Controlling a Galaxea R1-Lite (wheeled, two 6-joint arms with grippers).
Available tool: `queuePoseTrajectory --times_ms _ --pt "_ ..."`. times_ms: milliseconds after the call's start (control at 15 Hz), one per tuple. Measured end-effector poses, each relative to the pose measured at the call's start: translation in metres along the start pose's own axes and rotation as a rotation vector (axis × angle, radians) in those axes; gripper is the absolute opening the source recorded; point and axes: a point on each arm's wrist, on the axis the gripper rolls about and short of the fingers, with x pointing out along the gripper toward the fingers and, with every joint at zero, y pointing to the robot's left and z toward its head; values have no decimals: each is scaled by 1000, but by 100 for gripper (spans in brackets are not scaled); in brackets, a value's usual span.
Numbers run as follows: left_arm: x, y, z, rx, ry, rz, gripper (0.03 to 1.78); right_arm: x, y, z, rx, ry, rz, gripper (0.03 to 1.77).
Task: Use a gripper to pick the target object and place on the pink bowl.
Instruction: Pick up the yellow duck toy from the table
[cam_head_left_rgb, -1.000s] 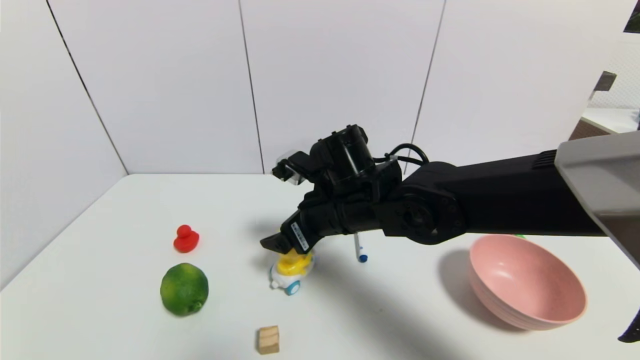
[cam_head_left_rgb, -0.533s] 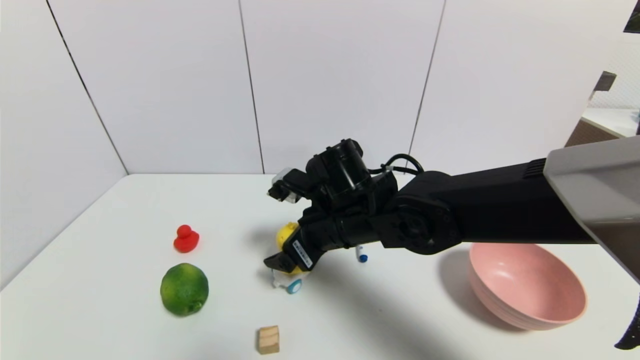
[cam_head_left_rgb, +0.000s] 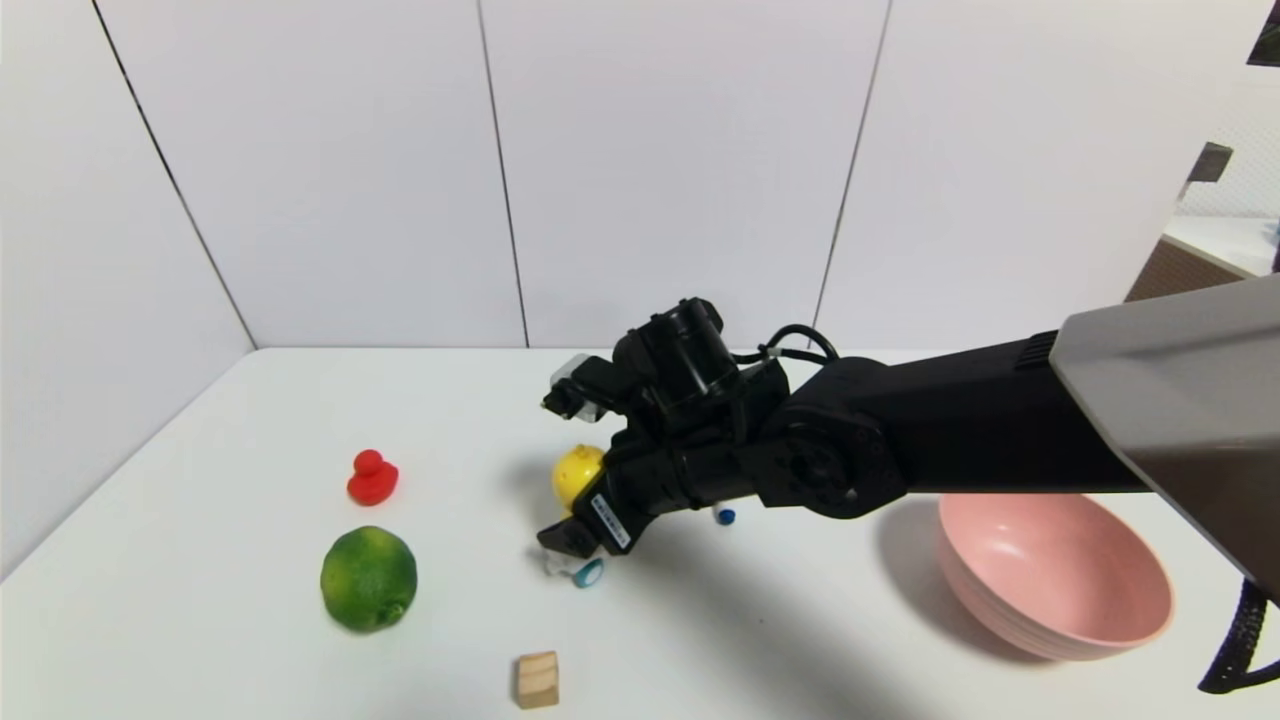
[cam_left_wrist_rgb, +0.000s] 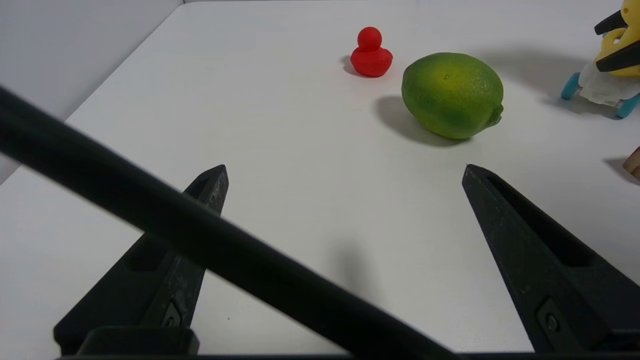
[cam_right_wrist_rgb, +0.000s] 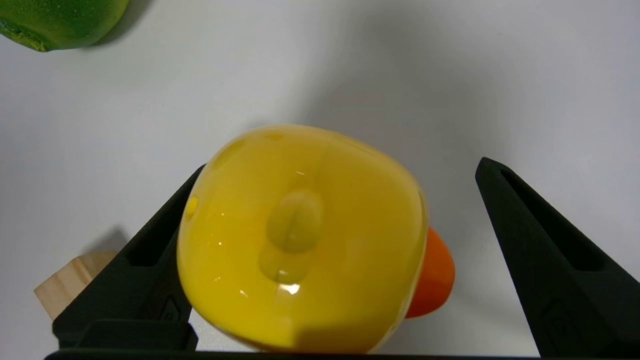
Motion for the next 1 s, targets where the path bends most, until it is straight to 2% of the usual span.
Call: queuePoseTrajectory --times_ms 267,667,1000 --pt "0 0 0 0 0 1 169 2 0 1 11 -7 -1 171" --pt "0 0 0 0 0 0 169 0 -5 15 71 -55 -14 171" --pt "0 0 0 0 0 0 169 3 -5 7 75 -24 -8 171"
